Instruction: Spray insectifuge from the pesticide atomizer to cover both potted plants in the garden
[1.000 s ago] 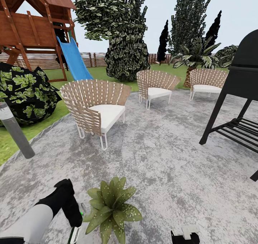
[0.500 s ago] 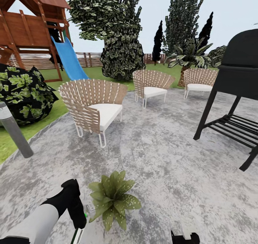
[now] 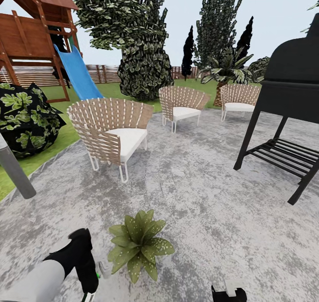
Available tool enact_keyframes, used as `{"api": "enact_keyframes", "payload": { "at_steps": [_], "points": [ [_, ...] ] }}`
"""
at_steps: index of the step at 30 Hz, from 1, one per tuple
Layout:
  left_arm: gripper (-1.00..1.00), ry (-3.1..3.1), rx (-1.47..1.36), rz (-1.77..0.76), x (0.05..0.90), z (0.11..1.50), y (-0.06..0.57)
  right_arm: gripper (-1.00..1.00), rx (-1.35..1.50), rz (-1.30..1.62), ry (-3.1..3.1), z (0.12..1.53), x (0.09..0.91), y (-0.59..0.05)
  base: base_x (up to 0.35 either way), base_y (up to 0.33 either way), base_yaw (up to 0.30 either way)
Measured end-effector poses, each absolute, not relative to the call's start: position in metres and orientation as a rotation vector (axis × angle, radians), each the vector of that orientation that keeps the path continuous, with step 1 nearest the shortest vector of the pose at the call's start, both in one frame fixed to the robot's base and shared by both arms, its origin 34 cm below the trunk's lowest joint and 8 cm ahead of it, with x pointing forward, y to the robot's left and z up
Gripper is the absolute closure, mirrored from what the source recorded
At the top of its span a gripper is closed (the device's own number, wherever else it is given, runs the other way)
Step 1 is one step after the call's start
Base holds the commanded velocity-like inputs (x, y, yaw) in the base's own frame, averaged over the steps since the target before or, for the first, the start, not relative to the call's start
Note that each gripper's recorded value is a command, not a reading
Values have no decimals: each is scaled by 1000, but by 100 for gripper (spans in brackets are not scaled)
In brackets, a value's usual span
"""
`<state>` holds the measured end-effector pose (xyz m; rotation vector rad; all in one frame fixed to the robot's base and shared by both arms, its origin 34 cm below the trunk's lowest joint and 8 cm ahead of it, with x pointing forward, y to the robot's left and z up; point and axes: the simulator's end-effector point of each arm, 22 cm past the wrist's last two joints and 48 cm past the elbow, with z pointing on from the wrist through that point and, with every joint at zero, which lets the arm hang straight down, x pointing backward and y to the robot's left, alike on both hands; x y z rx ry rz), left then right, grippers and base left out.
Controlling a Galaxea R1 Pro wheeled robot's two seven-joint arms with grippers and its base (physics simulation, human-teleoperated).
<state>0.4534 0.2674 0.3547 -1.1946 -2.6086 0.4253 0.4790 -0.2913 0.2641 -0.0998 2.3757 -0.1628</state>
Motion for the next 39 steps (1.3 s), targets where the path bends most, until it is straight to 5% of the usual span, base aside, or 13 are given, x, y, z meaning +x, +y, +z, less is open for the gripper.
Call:
{"api": "enact_keyframes", "payload": {
  "at_steps": [7, 39],
  "points": [
    [100, -2634, -1262, 466, 471, 365, 227, -100, -97, -168, 2375, 264, 479, -294, 0, 0, 0],
    [100, -2678, -1311, 387, 505, 382, 238, -100, -97, -166, 2376, 264, 479, -293, -73, 51, -59]
  ]
}}
